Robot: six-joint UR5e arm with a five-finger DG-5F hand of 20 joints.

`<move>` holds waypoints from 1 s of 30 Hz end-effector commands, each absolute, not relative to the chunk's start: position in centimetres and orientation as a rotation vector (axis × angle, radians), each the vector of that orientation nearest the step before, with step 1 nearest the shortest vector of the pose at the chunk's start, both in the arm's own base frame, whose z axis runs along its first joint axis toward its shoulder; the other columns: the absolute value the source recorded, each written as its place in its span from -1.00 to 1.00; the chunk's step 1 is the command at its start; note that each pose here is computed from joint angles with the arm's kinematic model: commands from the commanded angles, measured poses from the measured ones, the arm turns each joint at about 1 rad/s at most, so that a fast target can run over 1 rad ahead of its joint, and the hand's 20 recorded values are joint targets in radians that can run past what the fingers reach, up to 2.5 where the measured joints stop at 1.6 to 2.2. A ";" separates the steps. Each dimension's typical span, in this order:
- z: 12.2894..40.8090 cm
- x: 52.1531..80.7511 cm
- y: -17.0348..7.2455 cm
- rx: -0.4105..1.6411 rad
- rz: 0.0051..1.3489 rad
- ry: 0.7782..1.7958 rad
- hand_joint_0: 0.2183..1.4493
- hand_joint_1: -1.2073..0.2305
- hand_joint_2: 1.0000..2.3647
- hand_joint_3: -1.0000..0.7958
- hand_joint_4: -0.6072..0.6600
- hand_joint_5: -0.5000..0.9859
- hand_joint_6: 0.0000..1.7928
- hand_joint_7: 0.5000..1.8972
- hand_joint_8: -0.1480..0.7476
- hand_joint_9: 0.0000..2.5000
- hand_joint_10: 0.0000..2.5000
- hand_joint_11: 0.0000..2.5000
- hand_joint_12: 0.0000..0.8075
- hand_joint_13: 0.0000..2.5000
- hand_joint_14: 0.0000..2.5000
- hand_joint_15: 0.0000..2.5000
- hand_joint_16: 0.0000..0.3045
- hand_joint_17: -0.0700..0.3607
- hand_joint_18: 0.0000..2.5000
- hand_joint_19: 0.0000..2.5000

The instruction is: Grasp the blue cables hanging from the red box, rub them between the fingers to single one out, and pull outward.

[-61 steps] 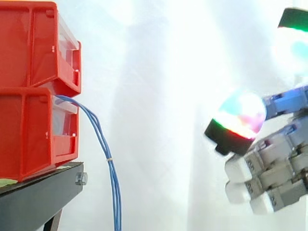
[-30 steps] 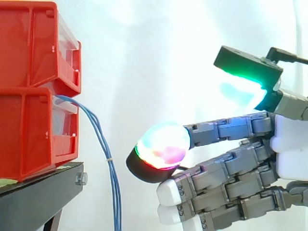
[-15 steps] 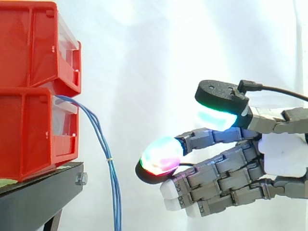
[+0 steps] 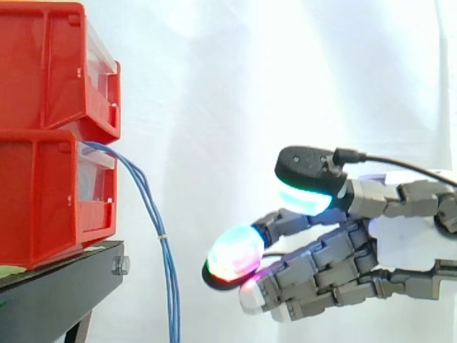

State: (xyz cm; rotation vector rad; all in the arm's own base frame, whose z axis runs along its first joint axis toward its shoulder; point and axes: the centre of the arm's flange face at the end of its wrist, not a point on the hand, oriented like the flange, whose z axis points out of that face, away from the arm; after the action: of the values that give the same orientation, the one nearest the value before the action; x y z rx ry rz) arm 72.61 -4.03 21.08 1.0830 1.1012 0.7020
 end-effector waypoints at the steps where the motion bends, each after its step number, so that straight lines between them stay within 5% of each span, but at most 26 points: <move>1: 20.2 73.1 -4.2 1.067 0.693 1.087 -0.53 -0.03 -0.99 -0.36 0.43 -0.56 -0.44 -0.62 0.00 -0.43 -1.00 -0.87 -0.13 -0.67 -0.99 -0.78 -0.73 -0.25 -0.82 -0.82; 11: 20.3 73.9 -4.0 1.016 0.649 1.100 -0.53 -0.03 -0.99 -0.37 0.44 -0.56 -0.44 -0.62 0.01 -0.41 -0.99 -0.85 -0.13 -0.66 -0.99 -0.78 -0.73 -0.25 -0.81 -0.81; 15: 16.6 77.8 -3.2 1.040 0.722 1.111 -0.53 -0.03 -0.99 -0.37 0.44 -0.56 -0.44 -0.62 0.02 -0.39 -1.00 -0.85 -0.13 -0.66 -0.99 -0.78 -0.73 -0.25 -0.81 -0.81; 30: 17.1 79.2 -1.5 1.015 0.785 1.103 -0.53 -0.03 -0.99 -0.36 0.44 -0.55 -0.44 -0.62 0.02 -0.37 -0.99 -0.83 -0.12 -0.64 -0.99 -0.77 -0.73 -0.24 -0.80 -0.79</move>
State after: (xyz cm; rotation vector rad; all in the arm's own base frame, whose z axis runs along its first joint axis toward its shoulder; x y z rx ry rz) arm 78.86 -1.79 16.73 1.0246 1.1106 0.7694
